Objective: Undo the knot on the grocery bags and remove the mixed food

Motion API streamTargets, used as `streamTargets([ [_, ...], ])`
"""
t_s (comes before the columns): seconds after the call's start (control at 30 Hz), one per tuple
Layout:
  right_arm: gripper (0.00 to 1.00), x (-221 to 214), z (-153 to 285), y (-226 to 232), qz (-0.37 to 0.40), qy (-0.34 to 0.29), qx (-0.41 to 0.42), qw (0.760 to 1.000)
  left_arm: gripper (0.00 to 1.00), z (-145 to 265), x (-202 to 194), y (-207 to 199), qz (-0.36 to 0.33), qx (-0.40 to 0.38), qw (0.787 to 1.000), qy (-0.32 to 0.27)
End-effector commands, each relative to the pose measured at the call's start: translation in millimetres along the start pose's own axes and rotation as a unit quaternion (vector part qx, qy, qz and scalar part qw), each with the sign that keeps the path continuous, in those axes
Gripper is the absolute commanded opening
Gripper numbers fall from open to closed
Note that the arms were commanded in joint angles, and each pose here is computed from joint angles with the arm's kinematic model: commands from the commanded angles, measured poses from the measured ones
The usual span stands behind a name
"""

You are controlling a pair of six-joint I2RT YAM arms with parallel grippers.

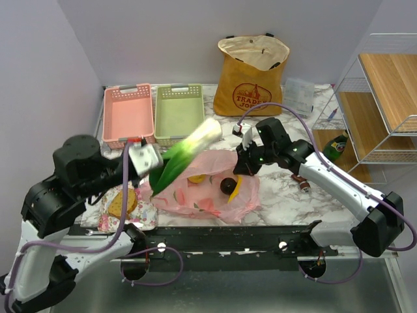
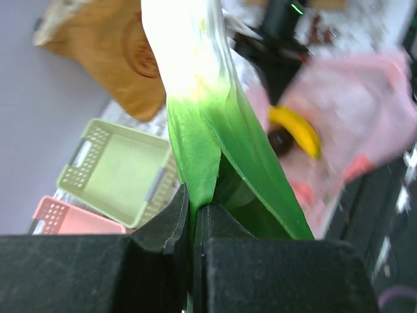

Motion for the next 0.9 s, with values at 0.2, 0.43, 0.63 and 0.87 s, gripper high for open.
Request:
streamTargets([
  [0.2, 0.01, 2.3, 1.2, 1.4, 0.006, -0.006, 0.005, 1.000, 0.00, -35.0, 6.4, 147.2, 0.211, 0.269, 0.940, 0.019],
  [0.43, 0.01, 6.8, 0.0, -1.3, 0.012, -0.010, -0.001, 1.000, 0.00, -32.3, -89.7, 253.2, 0.222, 0.332, 0.911, 0.099],
  [0.63, 0.01, 2.4, 2.0, -0.9, 0.009, -0.002, -0.005, 1.000, 0.00, -30.2, -156.9, 330.0, 0.249, 0.361, 0.888, 0.136],
  [0.87, 0.01, -3.3, 1.3, -3.1, 0.010, 0.007, -0.012, 1.000, 0.00, -60.2, -199.3, 379.3, 0.274, 0.342, 0.888, 0.141],
])
Point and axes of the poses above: each gripper's point midway between its finger pads, its own z axis back along the fingers, its own y axis along the line the jaws close on, x = y × z, the point moved 7 cm from there along z, back along the fingers, and after that the axes turned 6 degrees about z, right-handed, at the moved point
